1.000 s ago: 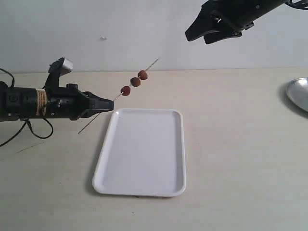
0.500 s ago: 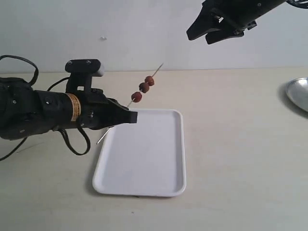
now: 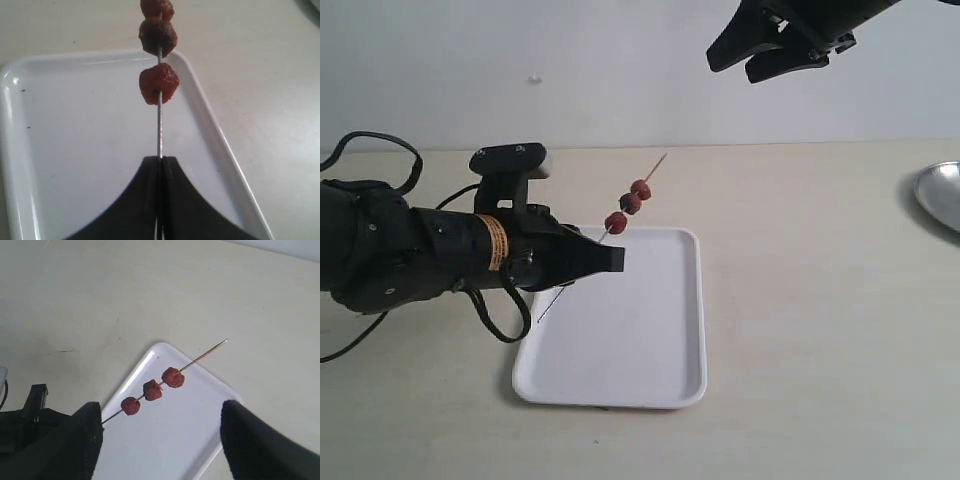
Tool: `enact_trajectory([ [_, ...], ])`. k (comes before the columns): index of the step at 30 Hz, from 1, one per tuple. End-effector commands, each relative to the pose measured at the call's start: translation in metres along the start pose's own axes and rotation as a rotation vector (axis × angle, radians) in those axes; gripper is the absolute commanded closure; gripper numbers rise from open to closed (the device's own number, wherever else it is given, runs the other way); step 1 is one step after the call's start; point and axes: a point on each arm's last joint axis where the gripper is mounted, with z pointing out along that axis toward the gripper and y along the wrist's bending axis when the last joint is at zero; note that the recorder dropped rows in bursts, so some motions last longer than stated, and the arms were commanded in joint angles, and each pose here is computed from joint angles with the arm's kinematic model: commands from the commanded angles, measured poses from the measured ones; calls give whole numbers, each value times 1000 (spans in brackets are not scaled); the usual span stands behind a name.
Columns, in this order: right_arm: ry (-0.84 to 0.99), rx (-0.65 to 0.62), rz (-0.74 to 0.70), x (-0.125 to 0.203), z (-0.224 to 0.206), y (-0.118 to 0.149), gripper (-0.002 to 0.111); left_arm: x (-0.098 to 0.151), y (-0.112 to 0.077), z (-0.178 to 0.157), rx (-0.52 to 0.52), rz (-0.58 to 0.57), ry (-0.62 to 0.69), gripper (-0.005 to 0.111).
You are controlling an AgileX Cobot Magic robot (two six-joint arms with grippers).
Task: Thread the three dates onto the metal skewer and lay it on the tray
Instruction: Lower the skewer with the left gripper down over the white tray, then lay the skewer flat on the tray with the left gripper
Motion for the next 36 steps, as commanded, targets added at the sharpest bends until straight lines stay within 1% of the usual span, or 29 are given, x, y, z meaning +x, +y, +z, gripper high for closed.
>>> enact_trajectory([
  [1, -8, -8, 17, -1, -4, 3, 44, 1, -1, -1, 1, -11, 0, 107],
  [3, -8, -8, 17, -1, -4, 3, 44, 1, -1, -1, -2, -22, 1, 107],
  [7, -8, -8, 17, -1, -4, 3, 44, 13, 4, 8, -20, -30, 42, 107],
  [13, -11, -6, 18, -1, -4, 3, 44, 24, 8, 23, 0, -69, 53, 107],
  [22, -20, 2, 18, -2, -4, 2, 44, 28, 10, 26, -8, -73, 68, 107],
  [28, -22, 3, 18, -2, -4, 2, 44, 41, 16, 37, -30, -84, 118, 107],
  [36, -30, 6, 19, -3, -4, 2, 44, 42, 16, 37, -31, -105, 120, 107],
])
